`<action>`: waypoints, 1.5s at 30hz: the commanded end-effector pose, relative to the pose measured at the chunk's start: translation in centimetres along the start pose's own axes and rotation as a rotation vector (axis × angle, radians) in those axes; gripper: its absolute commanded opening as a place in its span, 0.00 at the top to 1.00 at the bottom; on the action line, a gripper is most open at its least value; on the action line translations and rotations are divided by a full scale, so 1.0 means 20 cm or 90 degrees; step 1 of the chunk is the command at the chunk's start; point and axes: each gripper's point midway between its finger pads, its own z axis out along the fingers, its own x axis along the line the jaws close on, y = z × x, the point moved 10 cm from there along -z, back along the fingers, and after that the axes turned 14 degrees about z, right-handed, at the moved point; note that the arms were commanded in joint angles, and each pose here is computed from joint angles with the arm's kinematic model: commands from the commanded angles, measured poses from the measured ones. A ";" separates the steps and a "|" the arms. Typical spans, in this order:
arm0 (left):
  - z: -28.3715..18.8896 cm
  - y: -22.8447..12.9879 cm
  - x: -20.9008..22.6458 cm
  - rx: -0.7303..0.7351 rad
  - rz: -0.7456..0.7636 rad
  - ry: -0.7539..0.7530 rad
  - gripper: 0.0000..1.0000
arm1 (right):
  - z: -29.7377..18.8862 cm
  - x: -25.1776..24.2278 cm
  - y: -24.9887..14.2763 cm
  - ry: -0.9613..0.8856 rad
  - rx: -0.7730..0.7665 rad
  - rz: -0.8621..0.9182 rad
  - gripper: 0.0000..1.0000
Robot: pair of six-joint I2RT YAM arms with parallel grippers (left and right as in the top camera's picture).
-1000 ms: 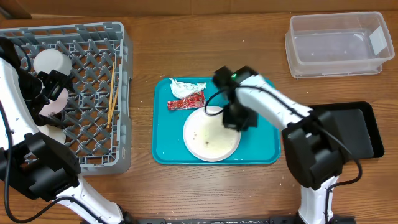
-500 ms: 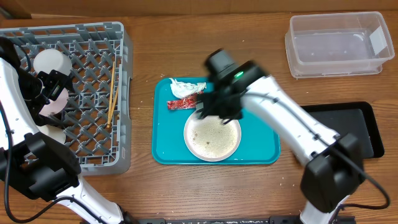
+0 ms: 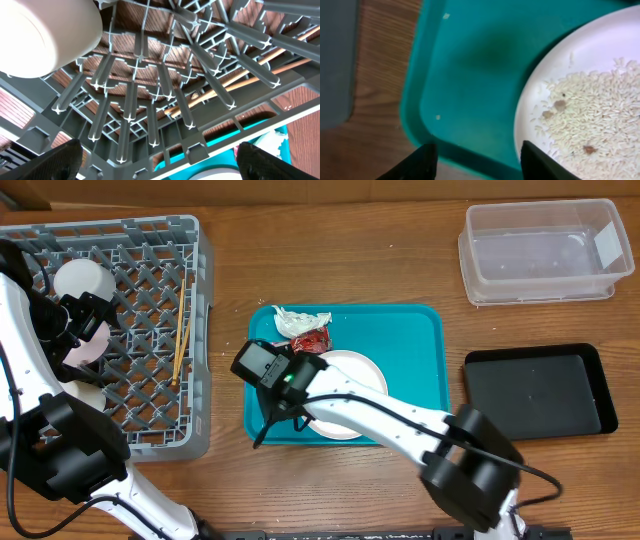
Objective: Sort waste into correct bins and load items into the dishwasher
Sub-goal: 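Lift the rice plate with the right gripper toward the black tray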
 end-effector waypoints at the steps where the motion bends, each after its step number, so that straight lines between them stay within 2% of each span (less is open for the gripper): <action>1: -0.02 0.00 -0.02 -0.013 0.001 -0.006 0.00 | 0.13 -0.04 0.00 -0.060 -0.011 0.008 0.61; 3: -0.02 0.01 -0.02 -0.017 0.002 -0.008 0.00 | 0.15 -0.04 0.00 -0.068 -0.006 0.008 0.66; 15: -0.02 0.03 -0.03 -0.037 0.005 -0.014 0.00 | 0.28 -0.07 -0.03 -0.107 0.004 0.001 0.66; 22: -0.02 0.04 -0.03 -0.040 0.005 -0.015 0.00 | 0.28 -0.07 -0.02 -0.111 -0.004 0.001 0.80; 25: -0.02 0.04 -0.03 -0.044 0.006 -0.016 0.00 | 0.28 -0.07 -0.02 -0.115 -0.010 0.000 0.96; 33: -0.02 0.05 -0.04 -0.053 0.007 -0.019 0.00 | 0.26 -0.09 -0.01 -0.130 -0.016 0.003 0.96; 45: -0.02 0.05 -0.04 -0.055 0.009 -0.020 0.00 | 0.06 -0.23 0.15 -0.288 -0.073 0.049 0.96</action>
